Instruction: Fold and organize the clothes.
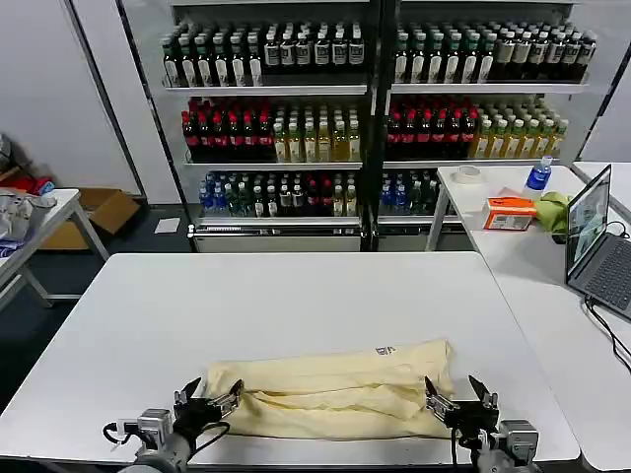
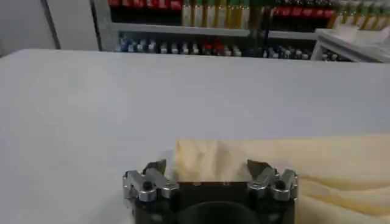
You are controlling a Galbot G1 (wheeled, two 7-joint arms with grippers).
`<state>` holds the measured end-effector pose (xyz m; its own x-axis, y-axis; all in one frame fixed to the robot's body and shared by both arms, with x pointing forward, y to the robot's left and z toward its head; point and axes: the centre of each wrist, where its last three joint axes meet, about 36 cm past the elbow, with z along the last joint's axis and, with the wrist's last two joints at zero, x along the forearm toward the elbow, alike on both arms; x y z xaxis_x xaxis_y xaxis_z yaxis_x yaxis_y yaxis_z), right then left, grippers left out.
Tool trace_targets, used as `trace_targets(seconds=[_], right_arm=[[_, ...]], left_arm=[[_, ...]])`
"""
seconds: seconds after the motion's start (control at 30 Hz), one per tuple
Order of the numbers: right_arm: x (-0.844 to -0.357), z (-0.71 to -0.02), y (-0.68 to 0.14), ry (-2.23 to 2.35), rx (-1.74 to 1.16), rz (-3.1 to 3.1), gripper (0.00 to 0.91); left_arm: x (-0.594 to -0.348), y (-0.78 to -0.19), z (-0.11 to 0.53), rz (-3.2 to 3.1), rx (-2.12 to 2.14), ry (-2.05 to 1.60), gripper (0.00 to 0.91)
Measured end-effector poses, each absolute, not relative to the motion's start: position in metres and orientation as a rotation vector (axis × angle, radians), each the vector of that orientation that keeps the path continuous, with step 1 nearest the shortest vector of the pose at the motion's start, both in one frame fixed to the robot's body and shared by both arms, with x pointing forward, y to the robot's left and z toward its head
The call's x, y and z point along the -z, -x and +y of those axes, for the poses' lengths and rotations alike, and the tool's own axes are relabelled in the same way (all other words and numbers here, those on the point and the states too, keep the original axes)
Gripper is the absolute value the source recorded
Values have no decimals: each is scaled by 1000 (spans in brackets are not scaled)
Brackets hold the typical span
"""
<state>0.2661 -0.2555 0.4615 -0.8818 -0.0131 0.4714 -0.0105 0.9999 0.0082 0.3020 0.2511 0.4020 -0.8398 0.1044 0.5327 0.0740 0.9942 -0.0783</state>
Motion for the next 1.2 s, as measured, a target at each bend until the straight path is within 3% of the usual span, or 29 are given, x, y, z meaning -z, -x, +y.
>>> trace_targets(seconds=[0.07,0.53,1.2], right_arm=[[-462,-255,-266,-15,7,-2652,907],[-468,-257,-263,5,9,-2664,907],[-476,-260,-261,35,23,-2683,907]], left_arm=[[-399,-300,248,-2570,-87,118,10],[-390,-294,236,-2556,-211,105,20],[-427,-311,312,-2547,-537,-28,10]])
